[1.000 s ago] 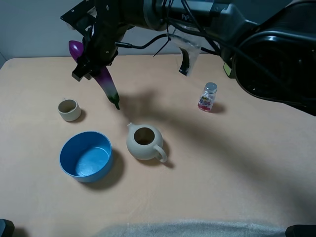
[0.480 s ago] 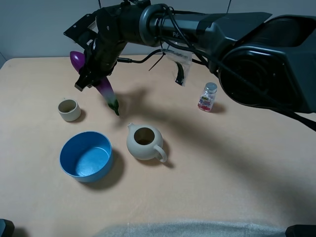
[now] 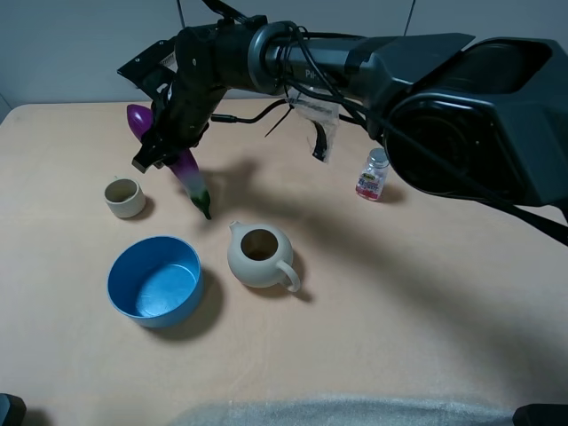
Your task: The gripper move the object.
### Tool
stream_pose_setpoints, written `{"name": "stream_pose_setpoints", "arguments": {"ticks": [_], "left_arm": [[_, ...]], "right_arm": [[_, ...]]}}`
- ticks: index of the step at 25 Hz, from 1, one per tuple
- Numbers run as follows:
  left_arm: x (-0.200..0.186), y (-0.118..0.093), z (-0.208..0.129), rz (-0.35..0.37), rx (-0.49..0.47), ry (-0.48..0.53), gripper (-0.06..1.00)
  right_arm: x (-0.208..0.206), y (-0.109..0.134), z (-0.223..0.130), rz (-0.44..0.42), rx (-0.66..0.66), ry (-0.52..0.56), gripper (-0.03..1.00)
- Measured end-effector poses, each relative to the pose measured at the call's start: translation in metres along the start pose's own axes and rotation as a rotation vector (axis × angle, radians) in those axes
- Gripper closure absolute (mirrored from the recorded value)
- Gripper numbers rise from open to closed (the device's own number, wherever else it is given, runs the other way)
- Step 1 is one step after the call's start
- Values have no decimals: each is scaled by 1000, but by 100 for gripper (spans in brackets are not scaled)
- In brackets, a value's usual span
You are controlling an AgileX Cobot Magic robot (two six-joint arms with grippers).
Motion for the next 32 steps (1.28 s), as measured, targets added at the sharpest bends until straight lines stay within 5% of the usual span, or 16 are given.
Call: {"name": "stream_pose_setpoints", "arguments": {"ticks": [32], "left_arm": [[0,0,0,0,0,0,-5]], "right_arm": [[11,2,-6,18,34,-1,59]]}}
Point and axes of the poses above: a point on each arm's last joint axis where the gripper is mounted, x pointing out along that axis toward the gripper, y along the wrist's bending axis when the last joint is at zero, z = x × y, the point moved 5 cm from there along x, pointing out along that axis toward the gripper, and after that the axes turned 4 degrees about x, right-handed, at the moved point
